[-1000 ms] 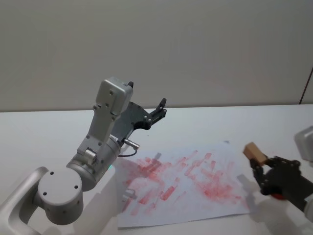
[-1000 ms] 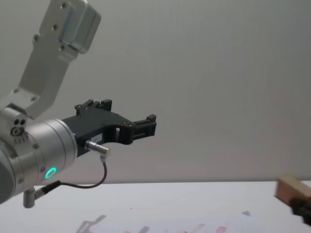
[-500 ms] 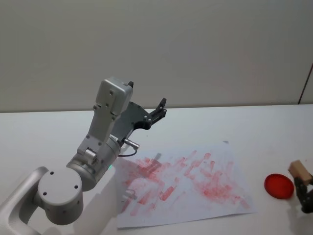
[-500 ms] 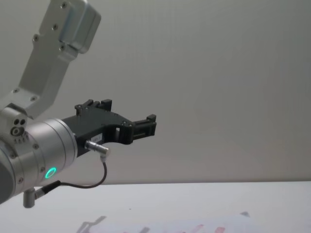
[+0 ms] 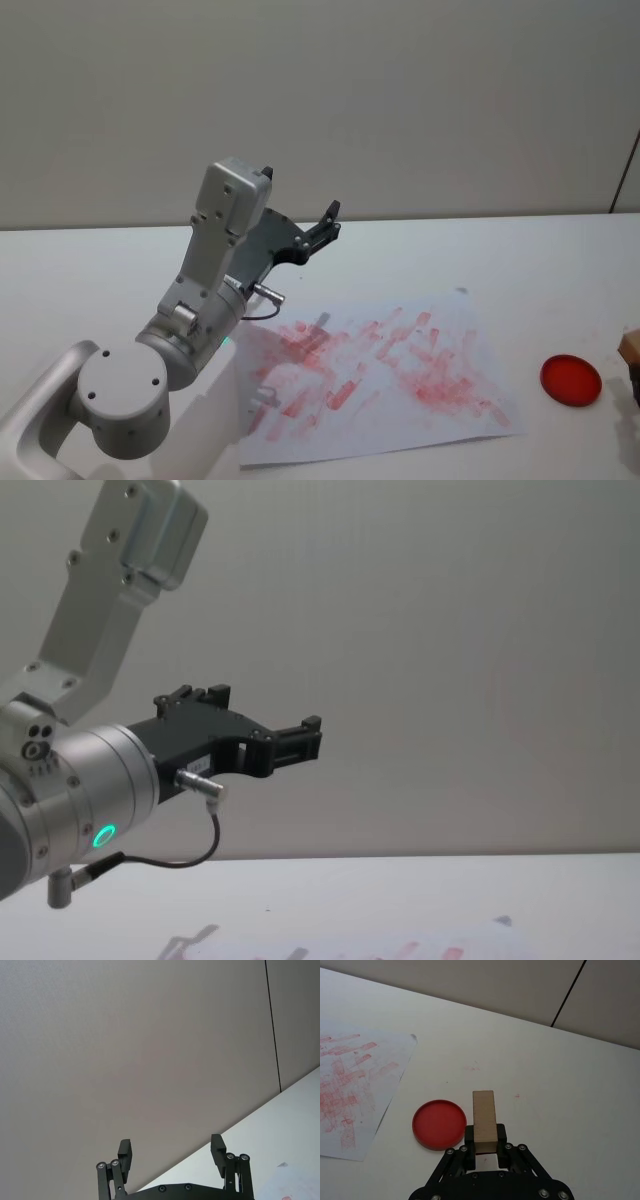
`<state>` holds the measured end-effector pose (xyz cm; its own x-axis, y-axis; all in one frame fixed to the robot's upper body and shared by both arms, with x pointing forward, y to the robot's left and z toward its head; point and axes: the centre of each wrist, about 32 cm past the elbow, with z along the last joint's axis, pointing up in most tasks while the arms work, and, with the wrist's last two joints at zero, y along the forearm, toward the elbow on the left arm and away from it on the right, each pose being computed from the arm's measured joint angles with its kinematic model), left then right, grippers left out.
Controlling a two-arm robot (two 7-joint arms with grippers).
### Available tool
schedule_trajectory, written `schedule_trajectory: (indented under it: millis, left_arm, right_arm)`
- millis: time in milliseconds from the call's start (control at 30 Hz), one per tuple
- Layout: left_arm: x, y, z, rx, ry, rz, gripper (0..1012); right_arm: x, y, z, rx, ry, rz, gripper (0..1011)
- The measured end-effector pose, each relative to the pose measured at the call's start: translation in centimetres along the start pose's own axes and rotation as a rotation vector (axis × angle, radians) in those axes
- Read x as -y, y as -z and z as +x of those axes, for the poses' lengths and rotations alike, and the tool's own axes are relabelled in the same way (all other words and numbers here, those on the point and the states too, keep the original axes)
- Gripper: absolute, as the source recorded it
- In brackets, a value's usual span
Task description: Use the one hand to pick up the stamp and affix it onto the A4 paper.
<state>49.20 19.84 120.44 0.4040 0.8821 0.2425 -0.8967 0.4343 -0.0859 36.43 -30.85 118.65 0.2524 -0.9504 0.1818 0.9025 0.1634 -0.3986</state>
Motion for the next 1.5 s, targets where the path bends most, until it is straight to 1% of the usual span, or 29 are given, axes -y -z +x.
schedule_trajectory:
  millis: [167, 400, 567, 933, 1500]
  left_arm:
    - [0.00, 0.00, 0.00, 0.000, 0.000, 0.000, 1001]
    - [0.00, 0.00, 0.00, 0.000, 0.000, 0.000, 1001]
    - [0.00, 0.00, 0.00, 0.000, 0.000, 0.000, 1001]
    - [0.00, 0.00, 0.00, 0.000, 0.000, 0.000, 1001]
    - [0.00, 0.00, 0.00, 0.000, 0.000, 0.000, 1001]
  right_arm:
    - [-0.7, -0.4, 0.4, 0.013, -0.017, 0.005, 216]
    - [-1.7, -0.7, 0.5, 0.014, -0.054, 0.007, 216]
    - [-2.3, -0.8, 0.2, -0.001, -0.086, -0.004, 214]
    - [-2.7, -0.4, -0.6, -0.036, -0.101, -0.027, 216]
    - [-4.0, -0.7, -0.8, -0.050, -0.119, -0.015, 216]
